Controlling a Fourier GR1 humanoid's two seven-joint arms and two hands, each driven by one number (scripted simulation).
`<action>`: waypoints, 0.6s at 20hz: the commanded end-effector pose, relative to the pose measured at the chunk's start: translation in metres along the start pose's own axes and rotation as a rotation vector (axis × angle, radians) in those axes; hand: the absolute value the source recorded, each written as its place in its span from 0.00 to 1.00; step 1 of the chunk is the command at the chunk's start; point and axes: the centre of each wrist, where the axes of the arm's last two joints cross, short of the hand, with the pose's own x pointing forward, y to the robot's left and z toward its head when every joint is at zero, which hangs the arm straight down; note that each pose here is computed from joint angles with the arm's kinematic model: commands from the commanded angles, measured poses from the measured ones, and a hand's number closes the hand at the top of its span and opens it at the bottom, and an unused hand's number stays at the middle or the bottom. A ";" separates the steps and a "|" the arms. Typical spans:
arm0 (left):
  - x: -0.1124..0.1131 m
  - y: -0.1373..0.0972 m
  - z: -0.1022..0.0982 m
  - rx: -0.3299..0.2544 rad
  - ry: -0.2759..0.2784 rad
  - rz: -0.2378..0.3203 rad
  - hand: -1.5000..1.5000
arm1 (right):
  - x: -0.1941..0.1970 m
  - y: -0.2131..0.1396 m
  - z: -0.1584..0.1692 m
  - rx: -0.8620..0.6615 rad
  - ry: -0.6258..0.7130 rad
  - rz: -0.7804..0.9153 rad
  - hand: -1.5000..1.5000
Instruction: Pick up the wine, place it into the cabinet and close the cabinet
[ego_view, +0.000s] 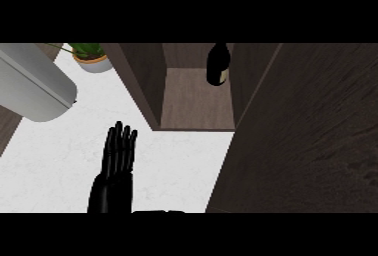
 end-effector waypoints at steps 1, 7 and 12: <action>0.012 0.030 0.004 0.006 -0.002 -0.025 0.00 | 0.037 0.022 0.017 0.163 -0.112 -0.058 1.00; 0.027 0.055 0.018 0.023 -0.003 -0.043 0.00 | 0.045 0.032 0.009 0.200 -0.149 -0.026 1.00; 0.051 0.082 0.024 0.025 -0.034 -0.039 0.00 | 0.035 0.034 -0.007 0.218 -0.101 -0.081 1.00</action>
